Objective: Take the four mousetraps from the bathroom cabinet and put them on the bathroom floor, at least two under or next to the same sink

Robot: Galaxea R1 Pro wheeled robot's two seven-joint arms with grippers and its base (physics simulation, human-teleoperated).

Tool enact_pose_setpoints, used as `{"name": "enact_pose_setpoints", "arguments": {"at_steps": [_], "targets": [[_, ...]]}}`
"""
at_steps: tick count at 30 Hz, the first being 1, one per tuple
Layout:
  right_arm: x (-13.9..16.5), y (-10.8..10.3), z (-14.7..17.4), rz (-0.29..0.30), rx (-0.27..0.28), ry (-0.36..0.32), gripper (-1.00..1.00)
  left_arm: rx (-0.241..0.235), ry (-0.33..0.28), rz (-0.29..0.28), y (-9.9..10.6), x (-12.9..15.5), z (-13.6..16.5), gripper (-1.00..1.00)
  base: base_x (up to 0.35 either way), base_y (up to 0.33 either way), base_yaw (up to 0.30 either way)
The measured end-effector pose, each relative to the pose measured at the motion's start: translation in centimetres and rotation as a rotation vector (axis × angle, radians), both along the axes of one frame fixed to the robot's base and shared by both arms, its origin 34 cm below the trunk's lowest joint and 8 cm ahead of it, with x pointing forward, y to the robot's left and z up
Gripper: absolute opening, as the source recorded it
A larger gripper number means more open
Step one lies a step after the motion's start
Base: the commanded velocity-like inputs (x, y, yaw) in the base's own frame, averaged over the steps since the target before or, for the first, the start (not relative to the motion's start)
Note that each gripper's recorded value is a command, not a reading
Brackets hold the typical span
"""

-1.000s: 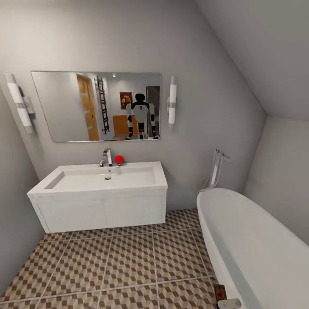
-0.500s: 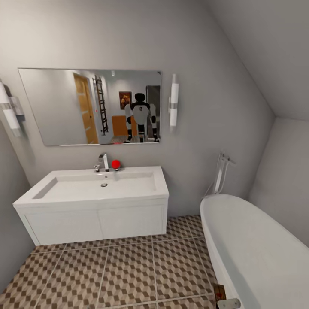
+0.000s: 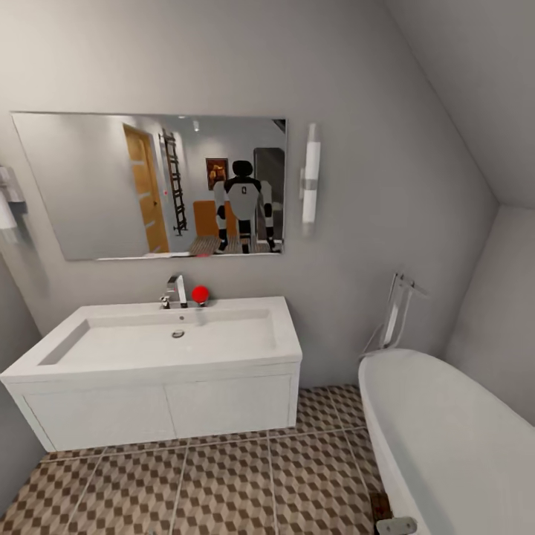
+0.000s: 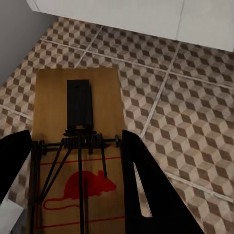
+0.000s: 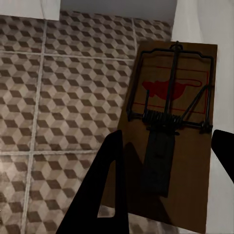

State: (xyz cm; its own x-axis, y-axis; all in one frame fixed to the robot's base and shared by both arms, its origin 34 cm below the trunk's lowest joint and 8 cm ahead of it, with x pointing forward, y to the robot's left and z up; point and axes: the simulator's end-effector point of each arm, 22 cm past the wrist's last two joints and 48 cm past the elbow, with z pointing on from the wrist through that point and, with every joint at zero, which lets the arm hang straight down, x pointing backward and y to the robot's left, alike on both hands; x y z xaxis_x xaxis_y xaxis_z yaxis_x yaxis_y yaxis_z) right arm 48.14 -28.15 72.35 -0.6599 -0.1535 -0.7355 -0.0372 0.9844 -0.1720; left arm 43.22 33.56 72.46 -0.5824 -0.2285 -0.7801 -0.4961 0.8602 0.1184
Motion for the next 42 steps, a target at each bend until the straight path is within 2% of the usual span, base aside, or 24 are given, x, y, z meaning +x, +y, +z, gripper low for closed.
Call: {"name": "enact_pose_setpoints", "arguments": {"at_steps": [10,17,30,42], "targets": [[0.01,0.01,-0.02,0.001,0.0,0.0,-1.0,0.002,0.002,0.004,0.04,-0.11,-0.04,-1.0,0.272,0.114,0.0],[0.03,-0.04,-0.02,0.0,-0.002,0.0,-1.0,0.004,0.003,0.006,0.09,-0.08,-0.01,-1.0,0.031,0.013,0.022],[0.04,-0.14,0.0,-0.004,-0.005,-0.001,-1.0,0.006,0.003,0.01,0.05,-0.14,-0.01,-1.0,0.001,0.001,0.248],[0.02,-0.14,0.01,-0.004,-0.005,-0.001,-1.0,0.005,0.003,0.009,0.01,-0.12,0.0,-1.0,0.09,0.095,0.018]]}}
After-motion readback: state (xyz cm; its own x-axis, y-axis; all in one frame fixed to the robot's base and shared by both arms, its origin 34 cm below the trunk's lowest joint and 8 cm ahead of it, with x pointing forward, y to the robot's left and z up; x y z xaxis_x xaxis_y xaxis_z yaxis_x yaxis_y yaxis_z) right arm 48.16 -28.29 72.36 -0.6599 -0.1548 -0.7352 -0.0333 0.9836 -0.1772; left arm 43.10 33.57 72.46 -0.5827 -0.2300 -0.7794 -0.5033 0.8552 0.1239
